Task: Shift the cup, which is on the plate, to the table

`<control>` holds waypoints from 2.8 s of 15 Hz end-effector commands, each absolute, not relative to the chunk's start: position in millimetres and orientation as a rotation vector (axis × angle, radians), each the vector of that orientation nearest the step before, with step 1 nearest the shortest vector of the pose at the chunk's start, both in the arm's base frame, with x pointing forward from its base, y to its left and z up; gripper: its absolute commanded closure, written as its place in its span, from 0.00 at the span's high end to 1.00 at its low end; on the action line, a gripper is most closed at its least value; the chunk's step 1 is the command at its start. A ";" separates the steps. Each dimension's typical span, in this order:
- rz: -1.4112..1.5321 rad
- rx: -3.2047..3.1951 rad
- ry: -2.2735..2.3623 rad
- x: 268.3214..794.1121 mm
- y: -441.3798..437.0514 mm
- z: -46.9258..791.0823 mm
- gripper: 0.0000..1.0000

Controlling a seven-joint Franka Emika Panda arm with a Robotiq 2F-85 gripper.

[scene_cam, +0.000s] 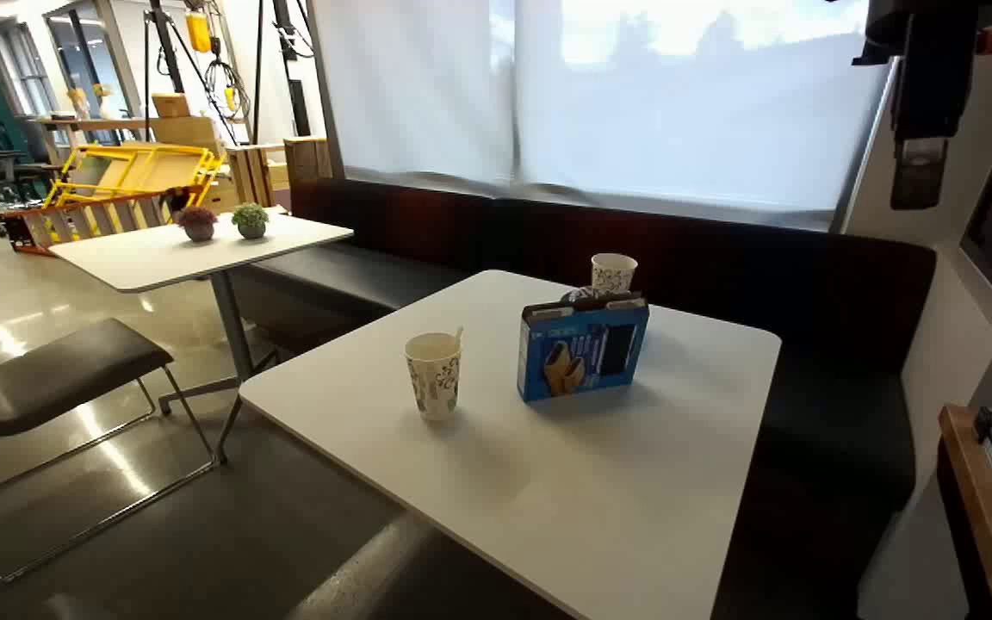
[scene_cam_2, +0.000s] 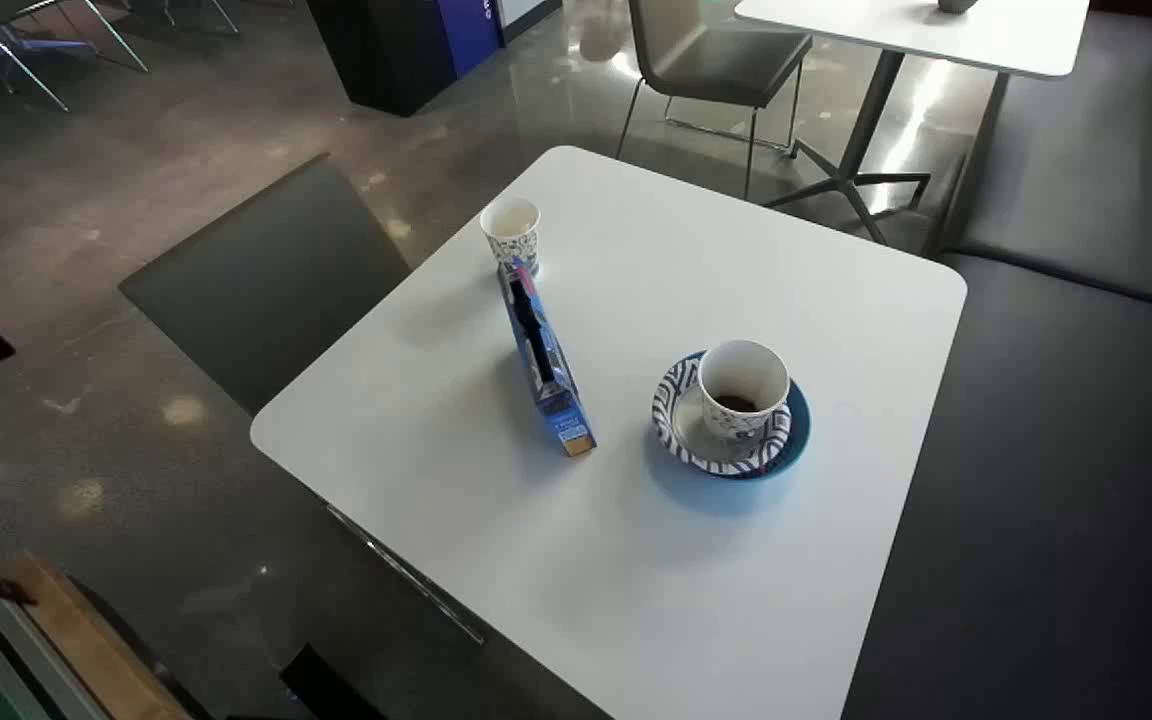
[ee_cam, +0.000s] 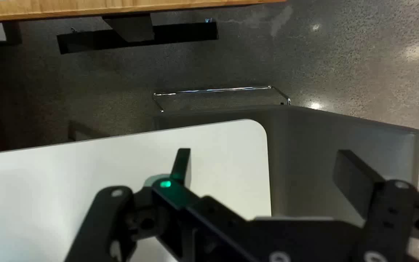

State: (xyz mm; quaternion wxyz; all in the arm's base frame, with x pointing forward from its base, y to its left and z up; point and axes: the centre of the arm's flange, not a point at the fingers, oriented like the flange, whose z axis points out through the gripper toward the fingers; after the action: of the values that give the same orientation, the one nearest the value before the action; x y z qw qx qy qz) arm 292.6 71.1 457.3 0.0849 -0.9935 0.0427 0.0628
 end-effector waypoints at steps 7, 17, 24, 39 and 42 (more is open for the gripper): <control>0.187 -2.963 0.127 292.6 71.1 457.3 1.00; 0.169 -2.946 0.222 316.5 62.0 451.7 1.00; -0.099 -2.877 0.712 413.6 -36.3 425.3 1.00; -0.658 -2.544 1.759 518.7 -215.2 358.7 1.00; -0.638 -2.542 1.756 503.8 -231.5 359.4 1.00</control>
State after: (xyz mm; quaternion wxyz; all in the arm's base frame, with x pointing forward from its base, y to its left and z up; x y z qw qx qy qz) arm 503.9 -232.0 359.3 -0.0068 -0.8052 0.5574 -0.2022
